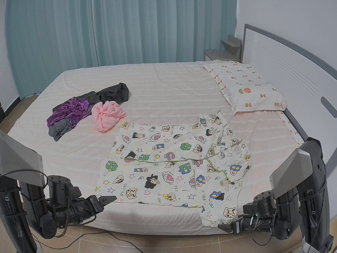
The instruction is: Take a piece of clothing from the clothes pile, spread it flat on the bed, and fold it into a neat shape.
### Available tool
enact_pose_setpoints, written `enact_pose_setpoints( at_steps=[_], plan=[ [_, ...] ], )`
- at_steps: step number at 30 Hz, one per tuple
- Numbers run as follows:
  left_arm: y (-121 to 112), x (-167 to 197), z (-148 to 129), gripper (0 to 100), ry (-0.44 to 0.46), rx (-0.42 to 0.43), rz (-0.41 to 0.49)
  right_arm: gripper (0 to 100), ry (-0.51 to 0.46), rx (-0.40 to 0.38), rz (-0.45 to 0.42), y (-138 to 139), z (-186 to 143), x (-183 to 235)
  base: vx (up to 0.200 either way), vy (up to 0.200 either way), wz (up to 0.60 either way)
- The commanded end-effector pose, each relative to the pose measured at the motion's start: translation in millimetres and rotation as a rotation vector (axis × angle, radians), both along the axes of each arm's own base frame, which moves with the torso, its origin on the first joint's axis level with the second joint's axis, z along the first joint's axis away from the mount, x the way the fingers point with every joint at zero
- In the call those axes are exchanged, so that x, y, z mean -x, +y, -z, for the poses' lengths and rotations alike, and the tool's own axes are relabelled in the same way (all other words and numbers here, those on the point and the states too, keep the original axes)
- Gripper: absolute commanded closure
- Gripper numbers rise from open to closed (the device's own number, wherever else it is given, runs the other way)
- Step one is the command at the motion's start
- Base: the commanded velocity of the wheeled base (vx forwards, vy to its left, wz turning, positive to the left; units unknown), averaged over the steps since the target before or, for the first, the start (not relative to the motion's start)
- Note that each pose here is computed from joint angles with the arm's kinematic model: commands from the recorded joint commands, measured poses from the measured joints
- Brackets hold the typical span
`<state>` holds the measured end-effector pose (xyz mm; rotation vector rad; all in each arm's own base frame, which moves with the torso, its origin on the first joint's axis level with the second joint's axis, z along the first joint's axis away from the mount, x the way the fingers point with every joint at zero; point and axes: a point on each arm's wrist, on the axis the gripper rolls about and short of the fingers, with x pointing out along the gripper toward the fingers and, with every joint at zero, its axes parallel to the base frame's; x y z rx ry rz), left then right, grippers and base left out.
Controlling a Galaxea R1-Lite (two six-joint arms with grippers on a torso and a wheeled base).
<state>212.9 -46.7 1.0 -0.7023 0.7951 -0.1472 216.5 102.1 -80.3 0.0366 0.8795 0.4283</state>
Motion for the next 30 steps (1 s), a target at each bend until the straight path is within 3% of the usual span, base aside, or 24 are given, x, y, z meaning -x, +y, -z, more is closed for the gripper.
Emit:
enact_pose_setpoints(
  at_steps=[1,12,13,17,30],
  plan=[
    [-0.1,-0.8,0.2,0,-0.002,0.0,-0.001,0,-0.02,-0.005,-0.009,4.2,3.0,-6.1,0.0,0.0,0.0],
    [0.1,-1.3,-0.9,0,-0.008,0.003,-0.003,0,0.025,0.017,-0.01,5.6,2.1,-9.0,0.0,0.0,0.0],
    [0.1,-1.3,-0.6,0,-0.006,0.002,-0.003,100,0.025,0.017,-0.009,5.9,1.7,-10.7,0.0,0.0,0.0],
    [0.2,-0.9,-0.8,0,-0.006,0.002,-0.003,100,-0.03,-0.01,0.033,14.0,3.6,-27.8,0.0,0.0,0.0],
    [0.9,-1.0,-1.2,0,-0.01,-0.002,-0.006,100,-0.001,0.007,0.052,8.0,0.3,-18.4,0.0,0.0,0.0]
  ],
)
